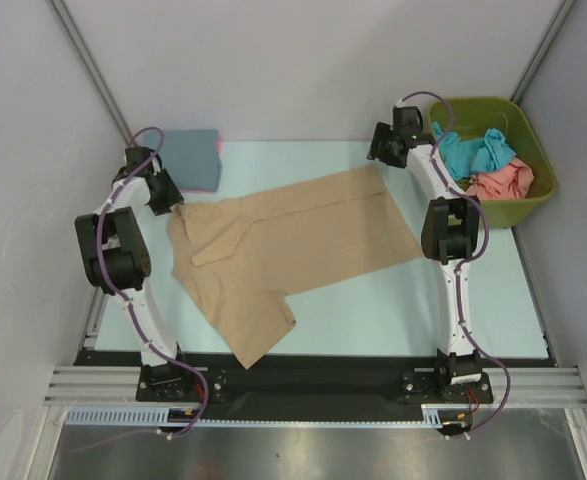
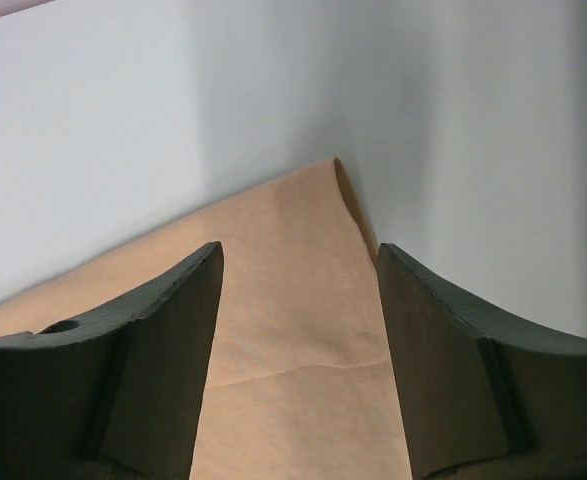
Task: Fold and stack the t-shirts
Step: Fold the tshirt
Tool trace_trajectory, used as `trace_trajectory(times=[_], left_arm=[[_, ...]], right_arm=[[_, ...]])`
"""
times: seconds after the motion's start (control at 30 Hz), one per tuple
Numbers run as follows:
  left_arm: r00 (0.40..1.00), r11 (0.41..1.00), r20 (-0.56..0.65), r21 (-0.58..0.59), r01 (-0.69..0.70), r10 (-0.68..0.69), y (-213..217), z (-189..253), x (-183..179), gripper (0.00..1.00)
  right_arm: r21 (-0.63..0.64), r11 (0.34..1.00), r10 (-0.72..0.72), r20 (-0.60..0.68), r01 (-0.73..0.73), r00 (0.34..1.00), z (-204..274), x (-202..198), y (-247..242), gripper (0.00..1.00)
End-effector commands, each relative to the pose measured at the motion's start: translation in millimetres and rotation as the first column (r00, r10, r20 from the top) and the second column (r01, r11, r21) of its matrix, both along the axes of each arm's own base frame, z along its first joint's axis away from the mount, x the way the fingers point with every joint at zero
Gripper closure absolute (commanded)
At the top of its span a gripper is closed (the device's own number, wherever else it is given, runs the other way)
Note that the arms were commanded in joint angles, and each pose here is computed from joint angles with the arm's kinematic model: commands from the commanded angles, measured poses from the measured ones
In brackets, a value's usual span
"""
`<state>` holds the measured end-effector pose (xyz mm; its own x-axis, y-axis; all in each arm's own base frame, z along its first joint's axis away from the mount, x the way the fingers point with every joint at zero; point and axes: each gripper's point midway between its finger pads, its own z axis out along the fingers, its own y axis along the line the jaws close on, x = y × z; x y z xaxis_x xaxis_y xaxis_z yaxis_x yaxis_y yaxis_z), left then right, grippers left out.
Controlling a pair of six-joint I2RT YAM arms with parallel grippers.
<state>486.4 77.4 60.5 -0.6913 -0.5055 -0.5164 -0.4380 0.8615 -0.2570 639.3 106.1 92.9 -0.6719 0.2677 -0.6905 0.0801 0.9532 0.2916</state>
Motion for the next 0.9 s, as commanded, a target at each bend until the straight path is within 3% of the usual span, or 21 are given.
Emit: trace_trajectory(times=[0.0, 0.13, 0.47, 0.87], left_arm=[[0.998, 0.999, 0.062, -0.021, -0.029, 0.03, 6, 9, 25, 0.51], [0.998, 0.998, 0.052, -0.045, -0.046, 0.048, 5, 1, 29, 0.51], [0.997, 0.997, 0.045, -0.028, -0.067, 0.068, 11, -3, 33, 0.71], [0.996, 0.998, 0.048, -0.012, -0.069, 0.07, 14, -3, 39, 0.71]], right_arm=[[0.01, 1.0, 0.012, 0.036, -0.012, 0.999, 4, 8, 0, 0.32], [0.027, 1.0, 0.003, 0.046, -0.004, 0.999, 1, 12, 1, 0.31], [0.03, 0.999, 0.013, 0.05, -0.014, 0.999, -8, 17, 3, 0.31], [0.069, 0.996, 0.046, 0.048, -0.049, 0.998, -30, 23, 6, 0.4]])
